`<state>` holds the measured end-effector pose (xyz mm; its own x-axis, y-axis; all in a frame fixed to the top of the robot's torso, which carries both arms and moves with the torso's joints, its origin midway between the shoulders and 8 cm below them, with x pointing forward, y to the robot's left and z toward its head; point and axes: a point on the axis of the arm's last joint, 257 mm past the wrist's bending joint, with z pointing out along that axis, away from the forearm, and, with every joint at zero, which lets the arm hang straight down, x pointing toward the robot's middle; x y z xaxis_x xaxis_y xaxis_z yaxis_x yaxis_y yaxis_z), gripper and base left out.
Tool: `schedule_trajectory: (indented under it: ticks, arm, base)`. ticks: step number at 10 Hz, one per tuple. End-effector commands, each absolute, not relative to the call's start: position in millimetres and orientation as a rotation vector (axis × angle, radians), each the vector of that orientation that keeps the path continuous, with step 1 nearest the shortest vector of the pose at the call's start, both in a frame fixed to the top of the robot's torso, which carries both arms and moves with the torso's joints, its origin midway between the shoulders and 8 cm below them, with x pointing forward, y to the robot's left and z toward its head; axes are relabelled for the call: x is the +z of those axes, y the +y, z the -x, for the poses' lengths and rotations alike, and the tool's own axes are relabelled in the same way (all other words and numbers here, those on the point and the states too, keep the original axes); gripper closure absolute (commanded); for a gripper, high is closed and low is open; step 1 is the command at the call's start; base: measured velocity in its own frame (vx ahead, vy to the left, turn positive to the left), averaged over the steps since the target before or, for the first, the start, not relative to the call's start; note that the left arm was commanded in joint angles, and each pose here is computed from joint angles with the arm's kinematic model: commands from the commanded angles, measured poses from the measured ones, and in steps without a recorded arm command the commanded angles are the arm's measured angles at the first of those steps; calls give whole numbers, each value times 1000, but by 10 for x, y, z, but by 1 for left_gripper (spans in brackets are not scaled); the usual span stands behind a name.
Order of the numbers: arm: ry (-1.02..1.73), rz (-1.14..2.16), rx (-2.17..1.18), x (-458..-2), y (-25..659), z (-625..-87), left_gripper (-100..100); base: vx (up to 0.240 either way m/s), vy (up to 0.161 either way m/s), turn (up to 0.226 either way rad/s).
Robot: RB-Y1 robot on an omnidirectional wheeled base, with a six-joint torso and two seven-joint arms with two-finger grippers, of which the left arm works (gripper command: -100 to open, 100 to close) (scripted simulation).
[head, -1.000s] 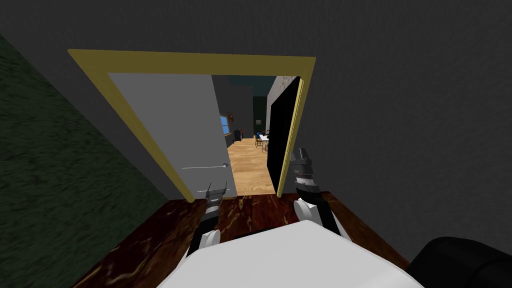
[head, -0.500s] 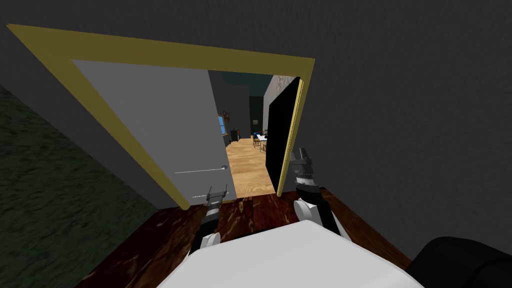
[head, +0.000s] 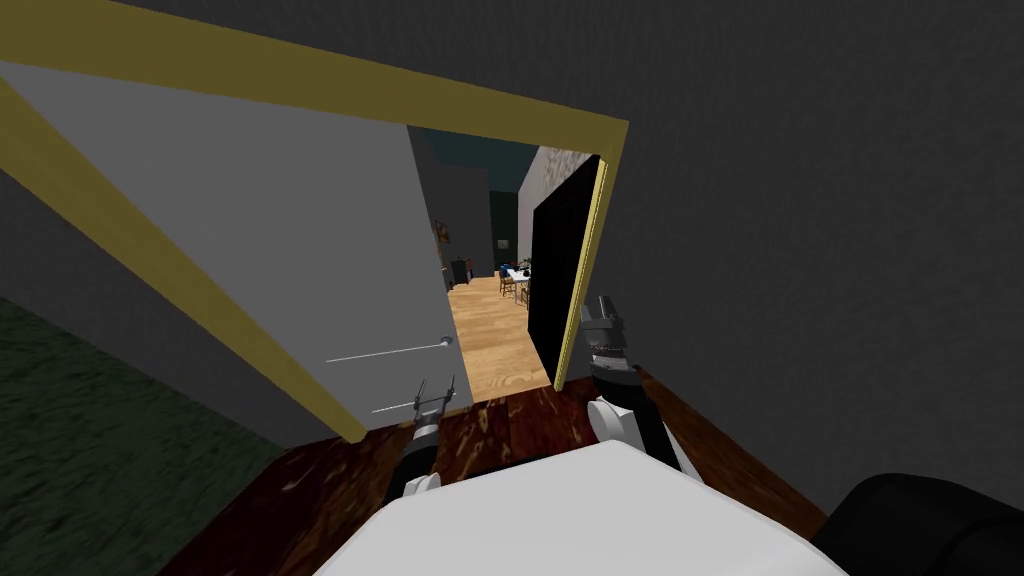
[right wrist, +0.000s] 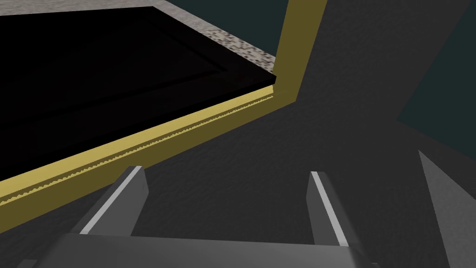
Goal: Push the door open
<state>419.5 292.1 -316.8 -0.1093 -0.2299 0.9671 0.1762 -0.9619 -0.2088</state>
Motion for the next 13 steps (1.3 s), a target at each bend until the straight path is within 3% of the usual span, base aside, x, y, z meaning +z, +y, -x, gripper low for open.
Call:
schedule_trajectory:
  ticks: [1, 13]
  arm:
    - [30, 1922, -2157, -3260, 2931, -4177, -100]
    - [-187, 2117, -2125, -3897, 3078, -3989, -100]
  base:
    - [33, 115, -102]
    - [48, 121, -116]
